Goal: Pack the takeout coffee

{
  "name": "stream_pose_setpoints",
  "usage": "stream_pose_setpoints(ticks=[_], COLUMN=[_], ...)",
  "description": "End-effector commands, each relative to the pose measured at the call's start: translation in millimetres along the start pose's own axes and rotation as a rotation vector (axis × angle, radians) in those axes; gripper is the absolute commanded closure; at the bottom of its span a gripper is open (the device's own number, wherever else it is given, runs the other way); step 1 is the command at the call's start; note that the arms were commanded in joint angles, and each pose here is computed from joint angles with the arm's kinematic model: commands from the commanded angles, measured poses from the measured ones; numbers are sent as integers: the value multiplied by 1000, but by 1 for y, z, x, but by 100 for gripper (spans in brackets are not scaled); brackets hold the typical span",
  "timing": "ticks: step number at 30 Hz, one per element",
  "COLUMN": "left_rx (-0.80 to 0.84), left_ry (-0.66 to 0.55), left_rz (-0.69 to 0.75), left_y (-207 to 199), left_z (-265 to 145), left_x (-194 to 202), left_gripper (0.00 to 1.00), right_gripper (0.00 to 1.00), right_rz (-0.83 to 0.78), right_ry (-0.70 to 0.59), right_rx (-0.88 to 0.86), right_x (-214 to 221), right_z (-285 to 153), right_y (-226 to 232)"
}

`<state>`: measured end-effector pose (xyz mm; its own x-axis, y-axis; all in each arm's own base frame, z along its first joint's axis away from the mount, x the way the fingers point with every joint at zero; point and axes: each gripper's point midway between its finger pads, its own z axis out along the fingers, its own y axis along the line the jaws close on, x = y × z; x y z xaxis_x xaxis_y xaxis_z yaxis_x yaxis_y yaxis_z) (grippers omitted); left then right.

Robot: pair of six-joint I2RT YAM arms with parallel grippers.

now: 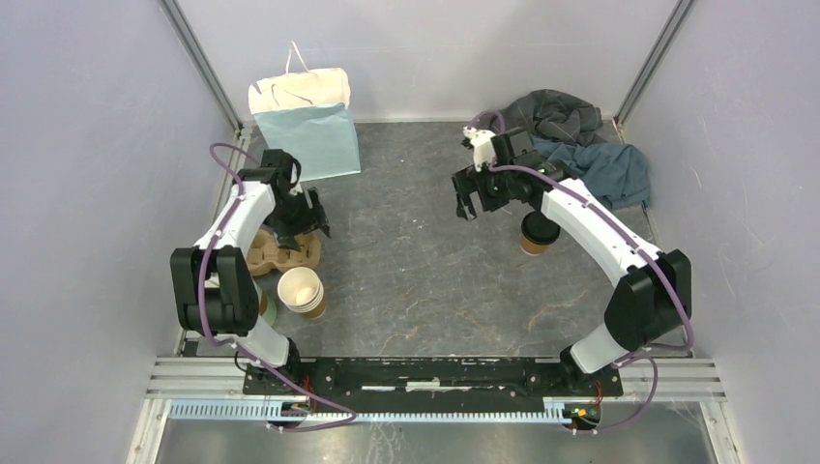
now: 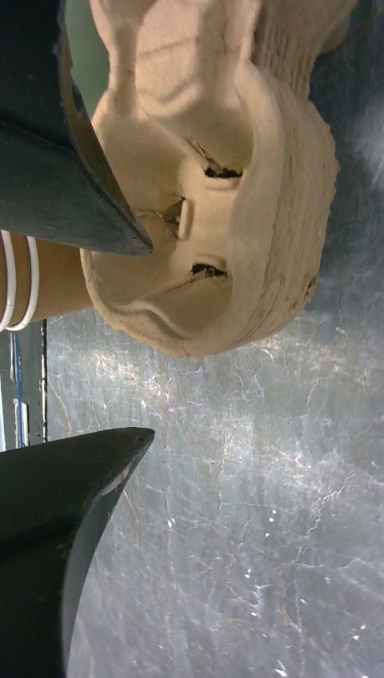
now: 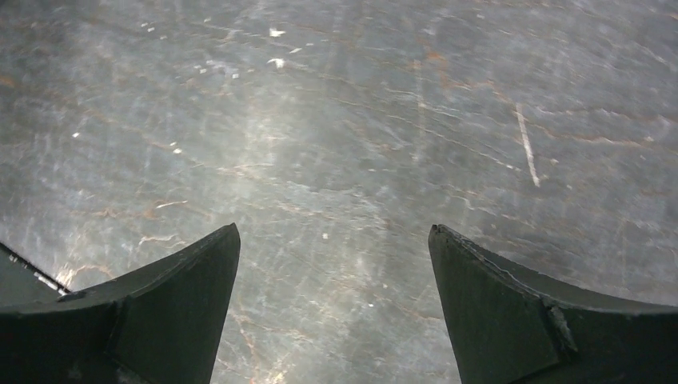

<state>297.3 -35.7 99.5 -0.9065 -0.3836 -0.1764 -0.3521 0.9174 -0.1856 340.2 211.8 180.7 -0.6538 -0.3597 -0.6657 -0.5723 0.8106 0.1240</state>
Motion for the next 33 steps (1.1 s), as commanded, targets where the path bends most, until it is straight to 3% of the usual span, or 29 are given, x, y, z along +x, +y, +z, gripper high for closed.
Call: stream_pose_setpoints(ticks=[1,14,25,33], left_rx=[108,210,227,208], left_ry=[-20,16,-1,-2], left_rz=[121,115,92,89], left_y=[-8,-12,-15,-11], left_z=[3,20,10,9], left_x=[-9,-3,-3,-1], left_gripper=[15,16,41,53], right_gripper=[6,7,7,8], right_rz=[90,84,85,88], right_ry=[-21,-31,-31,-26], right_rx=[4,-13,-17,-28], right_x=[-1,0,5,8], right_z=[-2,-5,-7,-6], right_y=[-32,-30,-28,-26])
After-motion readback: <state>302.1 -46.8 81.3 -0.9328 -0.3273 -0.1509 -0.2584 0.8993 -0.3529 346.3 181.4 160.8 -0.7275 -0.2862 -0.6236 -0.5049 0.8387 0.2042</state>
